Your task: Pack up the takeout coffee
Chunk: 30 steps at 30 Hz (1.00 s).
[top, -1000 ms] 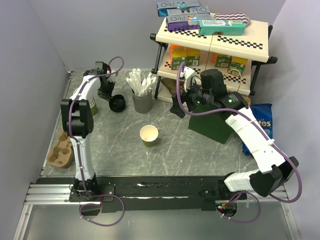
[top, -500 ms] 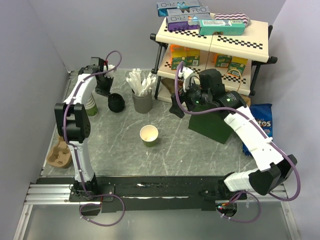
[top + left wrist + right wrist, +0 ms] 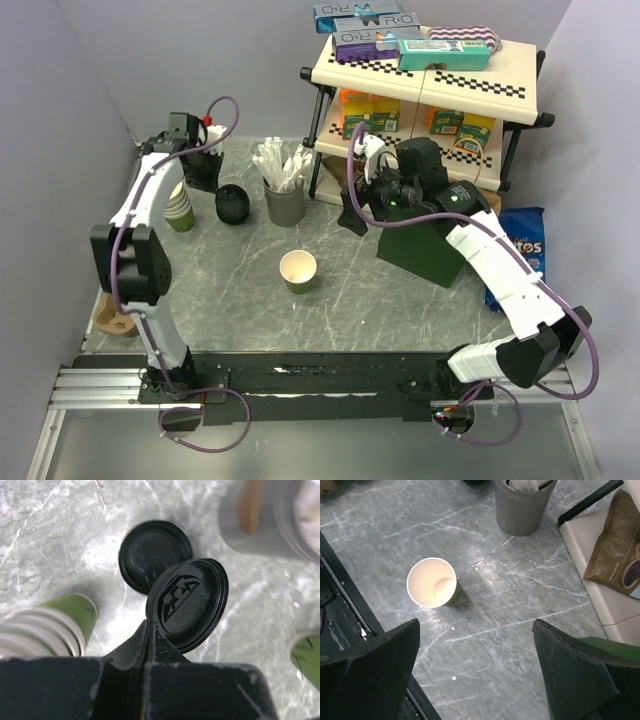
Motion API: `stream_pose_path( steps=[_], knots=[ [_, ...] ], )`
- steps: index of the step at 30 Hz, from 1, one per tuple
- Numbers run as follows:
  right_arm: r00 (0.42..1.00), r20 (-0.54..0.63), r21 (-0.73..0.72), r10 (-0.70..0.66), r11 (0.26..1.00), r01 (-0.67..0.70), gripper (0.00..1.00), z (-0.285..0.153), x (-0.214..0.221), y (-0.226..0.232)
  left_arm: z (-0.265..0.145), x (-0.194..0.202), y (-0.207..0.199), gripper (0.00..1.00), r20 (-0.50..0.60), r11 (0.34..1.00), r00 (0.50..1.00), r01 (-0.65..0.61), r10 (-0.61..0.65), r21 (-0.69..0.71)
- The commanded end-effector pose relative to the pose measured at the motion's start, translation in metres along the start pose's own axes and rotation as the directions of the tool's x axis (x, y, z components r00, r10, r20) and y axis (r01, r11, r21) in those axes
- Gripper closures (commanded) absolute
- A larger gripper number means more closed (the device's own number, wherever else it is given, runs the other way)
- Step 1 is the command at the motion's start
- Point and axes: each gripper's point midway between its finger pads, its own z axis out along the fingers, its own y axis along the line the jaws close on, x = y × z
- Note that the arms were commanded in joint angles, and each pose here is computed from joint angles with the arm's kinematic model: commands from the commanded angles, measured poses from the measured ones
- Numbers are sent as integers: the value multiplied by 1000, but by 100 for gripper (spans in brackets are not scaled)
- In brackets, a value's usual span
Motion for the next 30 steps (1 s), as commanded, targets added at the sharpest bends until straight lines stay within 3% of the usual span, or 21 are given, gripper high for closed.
stream_pose_path(
  steps=[1, 13, 21, 30],
  knots=[
    [998, 67, -20, -9, 1000, 10, 0, -1, -28, 1, -37, 2, -22, 99, 73, 995, 996, -61, 56, 75],
    [998, 58, -81, 19, 997, -14, 0, 9, -32, 7, -79, 31, -96, 99, 218, 925, 953, -264, 208, 274],
    [998, 45, -168, 40, 985, -32, 0, 18, -32, 18, -103, 28, -159, 99, 368, 826, 866, -461, 339, 323],
    [985, -30, -342, 168, 925, -168, 0, 50, -25, 37, -126, 19, -192, 99, 512, 772, 786, -549, 346, 322]
  ],
)
